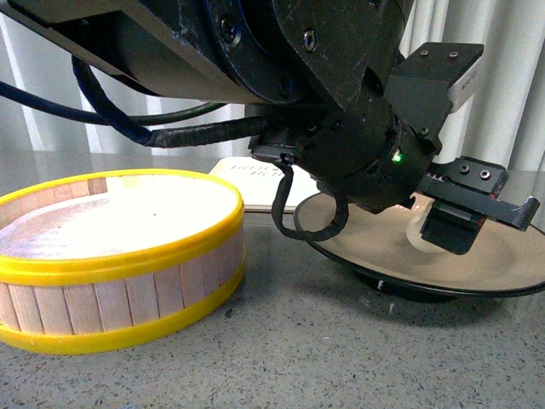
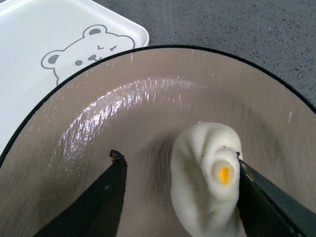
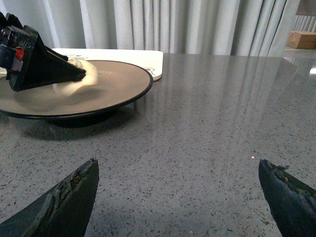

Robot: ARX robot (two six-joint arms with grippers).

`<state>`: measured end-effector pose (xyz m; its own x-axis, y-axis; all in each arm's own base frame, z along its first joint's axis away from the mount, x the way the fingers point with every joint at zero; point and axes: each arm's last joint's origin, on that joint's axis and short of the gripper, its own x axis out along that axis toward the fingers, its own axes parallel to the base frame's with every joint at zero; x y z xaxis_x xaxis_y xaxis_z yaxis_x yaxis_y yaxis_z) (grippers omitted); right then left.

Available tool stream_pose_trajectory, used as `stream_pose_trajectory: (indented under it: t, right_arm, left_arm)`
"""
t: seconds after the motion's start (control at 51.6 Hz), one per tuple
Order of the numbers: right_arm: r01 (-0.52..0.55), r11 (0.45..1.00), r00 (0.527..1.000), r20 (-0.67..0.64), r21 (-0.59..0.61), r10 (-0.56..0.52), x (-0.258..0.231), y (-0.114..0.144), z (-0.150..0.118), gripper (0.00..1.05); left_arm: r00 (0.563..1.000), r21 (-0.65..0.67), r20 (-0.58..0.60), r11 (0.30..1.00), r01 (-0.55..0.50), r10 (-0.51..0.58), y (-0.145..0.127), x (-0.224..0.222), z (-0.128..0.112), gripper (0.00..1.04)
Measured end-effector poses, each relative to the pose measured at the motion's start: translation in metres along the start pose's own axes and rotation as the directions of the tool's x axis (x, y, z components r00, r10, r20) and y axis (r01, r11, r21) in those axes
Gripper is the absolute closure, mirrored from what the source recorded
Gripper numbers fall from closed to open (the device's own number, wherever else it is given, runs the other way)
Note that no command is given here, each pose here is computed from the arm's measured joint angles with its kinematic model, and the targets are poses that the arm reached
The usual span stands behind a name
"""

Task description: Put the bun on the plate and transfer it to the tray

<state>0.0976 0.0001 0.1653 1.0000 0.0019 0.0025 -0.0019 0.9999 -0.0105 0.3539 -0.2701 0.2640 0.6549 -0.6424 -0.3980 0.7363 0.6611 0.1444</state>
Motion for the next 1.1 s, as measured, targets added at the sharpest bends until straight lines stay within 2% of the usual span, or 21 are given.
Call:
stream_pose_trajectory:
  t: [0.252,0.465,0.581,0.736,0.93,1.047,1.105]
  right_arm:
    - [0.0,1.0,1.0,0.0,0.0,0.0,0.0,0.0,0.0,0.08]
    - [0.0,1.0,1.0,0.0,0.0,0.0,0.0,0.0,0.0,0.08]
    - [0.0,1.0,1.0,0.0,0.0,0.0,0.0,0.0,0.0,0.08]
    - [0.0,1.0,1.0,0.0,0.0,0.0,0.0,0.0,0.0,0.08]
    - [0.0,1.0,1.0,0.0,0.0,0.0,0.0,0.0,0.0,0.08]
    - [0.0,1.0,1.0,0.0,0.0,0.0,0.0,0.0,0.0,0.08]
    - [0.0,1.0,1.0,0.0,0.0,0.0,0.0,0.0,0.0,0.08]
  left_arm:
    - [0.999,-0.051,0.025,0.998,-0.029,0.03,0.014,-0.006,0.007,0.05]
    - [0.999,-0.067,0.029,0.997,-0.039,0.041,0.018,-0.008,0.009,0.07]
    - [0.995,-0.106,0.054,0.992,-0.075,0.081,0.03,-0.016,0.013,0.07]
    - [0.963,-0.251,0.06,0.937,-0.241,0.264,0.084,-0.047,0.015,0.07]
    - [0.907,-0.383,-0.002,0.838,-0.389,0.421,0.152,-0.089,-0.009,0.07]
    - [0.865,-0.405,-0.045,0.782,-0.474,0.5,0.179,-0.115,-0.027,0.07]
    - [0.852,-0.409,-0.055,0.767,-0.494,0.52,0.185,-0.121,-0.03,0.07]
